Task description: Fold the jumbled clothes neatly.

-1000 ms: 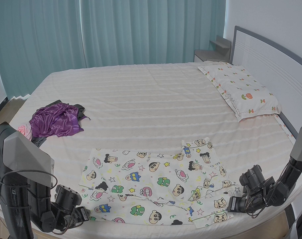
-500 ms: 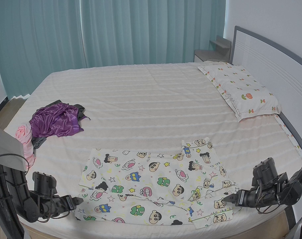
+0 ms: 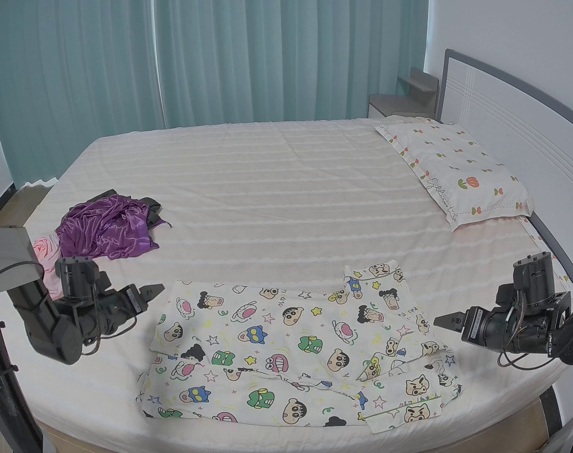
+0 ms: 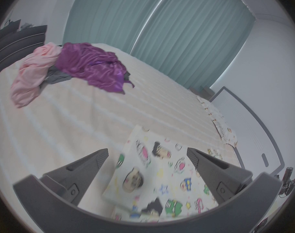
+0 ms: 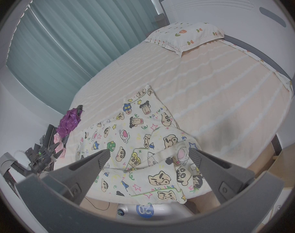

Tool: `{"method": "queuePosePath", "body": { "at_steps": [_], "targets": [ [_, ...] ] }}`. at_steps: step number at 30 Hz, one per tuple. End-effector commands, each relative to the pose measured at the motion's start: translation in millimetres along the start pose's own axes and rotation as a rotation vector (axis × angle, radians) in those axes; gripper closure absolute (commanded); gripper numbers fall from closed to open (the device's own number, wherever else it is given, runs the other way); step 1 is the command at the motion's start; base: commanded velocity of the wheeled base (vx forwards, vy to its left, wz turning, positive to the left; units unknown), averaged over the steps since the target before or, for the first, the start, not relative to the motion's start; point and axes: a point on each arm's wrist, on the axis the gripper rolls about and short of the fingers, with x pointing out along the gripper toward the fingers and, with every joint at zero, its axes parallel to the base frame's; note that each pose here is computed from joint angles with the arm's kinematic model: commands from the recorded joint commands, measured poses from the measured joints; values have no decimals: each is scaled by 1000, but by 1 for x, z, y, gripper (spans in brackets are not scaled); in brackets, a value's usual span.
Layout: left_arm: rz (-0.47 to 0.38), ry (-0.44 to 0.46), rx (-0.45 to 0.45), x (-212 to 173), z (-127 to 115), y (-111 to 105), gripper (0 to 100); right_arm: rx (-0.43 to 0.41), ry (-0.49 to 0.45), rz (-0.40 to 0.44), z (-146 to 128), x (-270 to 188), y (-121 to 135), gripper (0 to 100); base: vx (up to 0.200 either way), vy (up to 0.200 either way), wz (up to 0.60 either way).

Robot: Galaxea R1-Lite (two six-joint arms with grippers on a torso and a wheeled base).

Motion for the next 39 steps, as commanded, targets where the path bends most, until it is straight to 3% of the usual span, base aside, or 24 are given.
{"method": "queuePosePath", "body": {
  "at_steps": [1,5,10,23,32,39],
  "targets": [
    [-71,104,36,95,-3,1,0,32,5,39,12,3,-5,0,0,0,0],
    [-76,178,72,115,1,-3,0,38,34,47,9,5,-9,0,0,0,0],
    [-83,189,124,124,-7,-3,0,36,48,41,9,10,-9,0,0,0,0],
    [-43,163,189,127,-3,3,0,40,68,22,6,17,-13,0,0,0,0],
    [15,141,234,122,8,30,0,39,89,9,3,22,-14,0,0,0,0],
    [10,160,231,128,0,31,0,35,103,5,0,24,-14,0,0,0,0]
  ]
}}
